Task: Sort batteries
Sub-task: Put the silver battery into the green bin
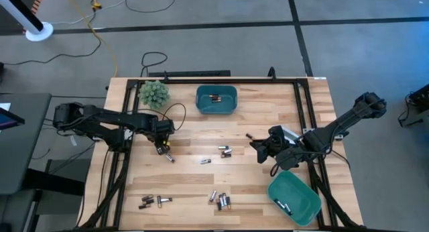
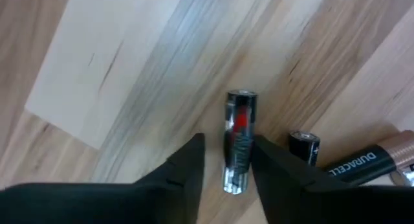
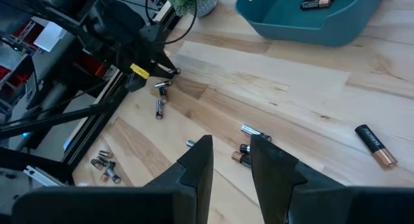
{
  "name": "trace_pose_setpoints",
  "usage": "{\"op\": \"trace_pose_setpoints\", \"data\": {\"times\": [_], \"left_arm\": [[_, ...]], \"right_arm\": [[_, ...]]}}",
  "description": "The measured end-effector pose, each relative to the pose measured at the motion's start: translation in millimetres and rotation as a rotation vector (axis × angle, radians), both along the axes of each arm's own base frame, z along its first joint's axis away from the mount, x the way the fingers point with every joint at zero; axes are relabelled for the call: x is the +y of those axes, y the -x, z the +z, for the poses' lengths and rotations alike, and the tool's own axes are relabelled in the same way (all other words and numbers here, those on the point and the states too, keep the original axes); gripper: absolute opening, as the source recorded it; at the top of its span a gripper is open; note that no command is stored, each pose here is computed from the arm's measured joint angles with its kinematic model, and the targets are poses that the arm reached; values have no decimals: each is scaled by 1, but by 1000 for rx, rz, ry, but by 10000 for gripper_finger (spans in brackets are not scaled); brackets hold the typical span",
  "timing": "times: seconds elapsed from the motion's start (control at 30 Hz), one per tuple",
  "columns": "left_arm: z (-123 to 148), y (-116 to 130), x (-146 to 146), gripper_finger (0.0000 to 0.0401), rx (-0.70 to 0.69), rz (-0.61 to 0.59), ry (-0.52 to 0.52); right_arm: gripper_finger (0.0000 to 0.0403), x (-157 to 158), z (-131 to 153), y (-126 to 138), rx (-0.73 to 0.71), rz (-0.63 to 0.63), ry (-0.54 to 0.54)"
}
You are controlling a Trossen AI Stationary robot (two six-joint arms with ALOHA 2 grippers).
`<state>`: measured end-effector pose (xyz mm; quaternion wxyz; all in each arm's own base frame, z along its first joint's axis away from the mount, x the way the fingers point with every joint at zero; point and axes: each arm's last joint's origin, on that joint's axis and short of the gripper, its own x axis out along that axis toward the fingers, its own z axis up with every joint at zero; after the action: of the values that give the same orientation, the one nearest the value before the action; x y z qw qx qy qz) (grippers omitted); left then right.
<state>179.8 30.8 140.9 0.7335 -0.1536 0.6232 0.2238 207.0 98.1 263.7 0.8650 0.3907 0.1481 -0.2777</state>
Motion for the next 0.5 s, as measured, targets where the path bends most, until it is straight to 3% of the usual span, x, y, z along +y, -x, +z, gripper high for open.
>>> {"op": "trace_pose_setpoints", "data": {"times": [0.13,0.3,0.5], "left_arm": [[0,-1,0,36,-3,-15,-14],[13,-6,3,35,28,10,-64],[62,-35,8,35,-95,-30,-119]], "right_arm": [[118,0,0,0,1,0,0],[118,-1,-1,1,22,15,25],[118,-4,2,9,46,34,15]]}}
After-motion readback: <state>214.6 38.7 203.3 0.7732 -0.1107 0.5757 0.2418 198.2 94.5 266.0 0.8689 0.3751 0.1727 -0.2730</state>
